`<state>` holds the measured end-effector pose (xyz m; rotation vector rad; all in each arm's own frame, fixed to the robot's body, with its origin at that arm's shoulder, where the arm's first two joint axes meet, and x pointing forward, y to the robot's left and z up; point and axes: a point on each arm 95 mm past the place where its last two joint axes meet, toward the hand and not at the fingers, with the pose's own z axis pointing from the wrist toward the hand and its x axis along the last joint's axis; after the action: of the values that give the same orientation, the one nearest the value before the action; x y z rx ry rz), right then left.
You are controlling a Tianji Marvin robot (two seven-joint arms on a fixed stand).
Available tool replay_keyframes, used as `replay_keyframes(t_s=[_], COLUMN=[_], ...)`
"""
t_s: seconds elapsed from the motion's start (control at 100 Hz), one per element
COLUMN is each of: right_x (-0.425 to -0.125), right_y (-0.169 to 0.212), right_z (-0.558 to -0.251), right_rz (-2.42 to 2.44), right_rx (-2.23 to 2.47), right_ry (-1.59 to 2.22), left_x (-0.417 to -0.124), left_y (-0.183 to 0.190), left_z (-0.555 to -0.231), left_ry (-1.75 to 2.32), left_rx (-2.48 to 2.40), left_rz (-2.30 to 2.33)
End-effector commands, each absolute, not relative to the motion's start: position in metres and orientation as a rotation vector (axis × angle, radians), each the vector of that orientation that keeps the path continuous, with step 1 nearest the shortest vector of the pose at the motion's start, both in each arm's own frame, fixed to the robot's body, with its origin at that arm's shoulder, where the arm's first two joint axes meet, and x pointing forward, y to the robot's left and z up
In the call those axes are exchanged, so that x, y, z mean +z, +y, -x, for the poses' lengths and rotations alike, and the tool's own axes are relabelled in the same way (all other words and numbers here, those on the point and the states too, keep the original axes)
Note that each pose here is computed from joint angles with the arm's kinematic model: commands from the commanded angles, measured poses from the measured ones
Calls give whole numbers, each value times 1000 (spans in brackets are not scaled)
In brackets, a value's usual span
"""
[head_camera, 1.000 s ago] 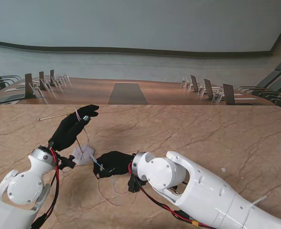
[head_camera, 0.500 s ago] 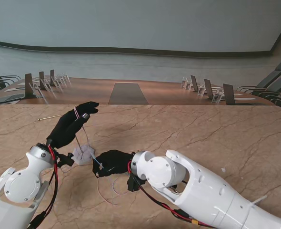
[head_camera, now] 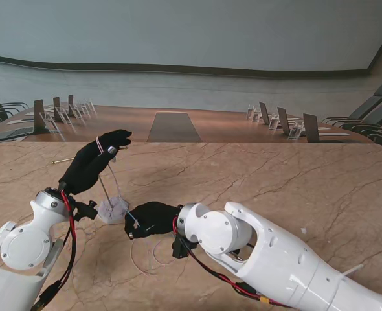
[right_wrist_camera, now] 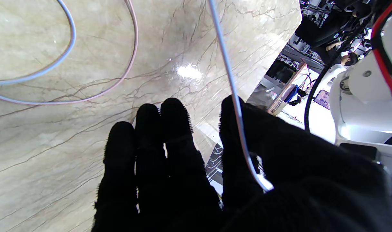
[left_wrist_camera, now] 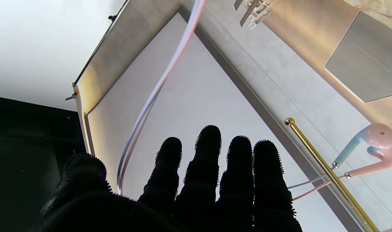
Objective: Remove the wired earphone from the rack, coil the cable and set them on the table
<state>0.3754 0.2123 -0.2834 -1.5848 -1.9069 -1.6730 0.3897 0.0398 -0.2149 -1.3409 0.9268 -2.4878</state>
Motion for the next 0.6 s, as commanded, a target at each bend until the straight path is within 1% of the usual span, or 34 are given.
replay_keyframes(t_s=[0.0,0.22,0.59], right_x=[-280,-280,-284], right_y=[216,215,214], right_z=[-373,-375,-383], right_rz=[1573,1581,1620], right_rx=[-1681,-1684,-1681], right_ry=[-1904,-1905,-1905], left_x=[-212,-209,-211], left_y=[41,43,46], left_z=[-391,-399,-422], left_ry=[927,949,958], left_rx=[-2488,-2482,-2452], left_rz=[1333,1329,1350])
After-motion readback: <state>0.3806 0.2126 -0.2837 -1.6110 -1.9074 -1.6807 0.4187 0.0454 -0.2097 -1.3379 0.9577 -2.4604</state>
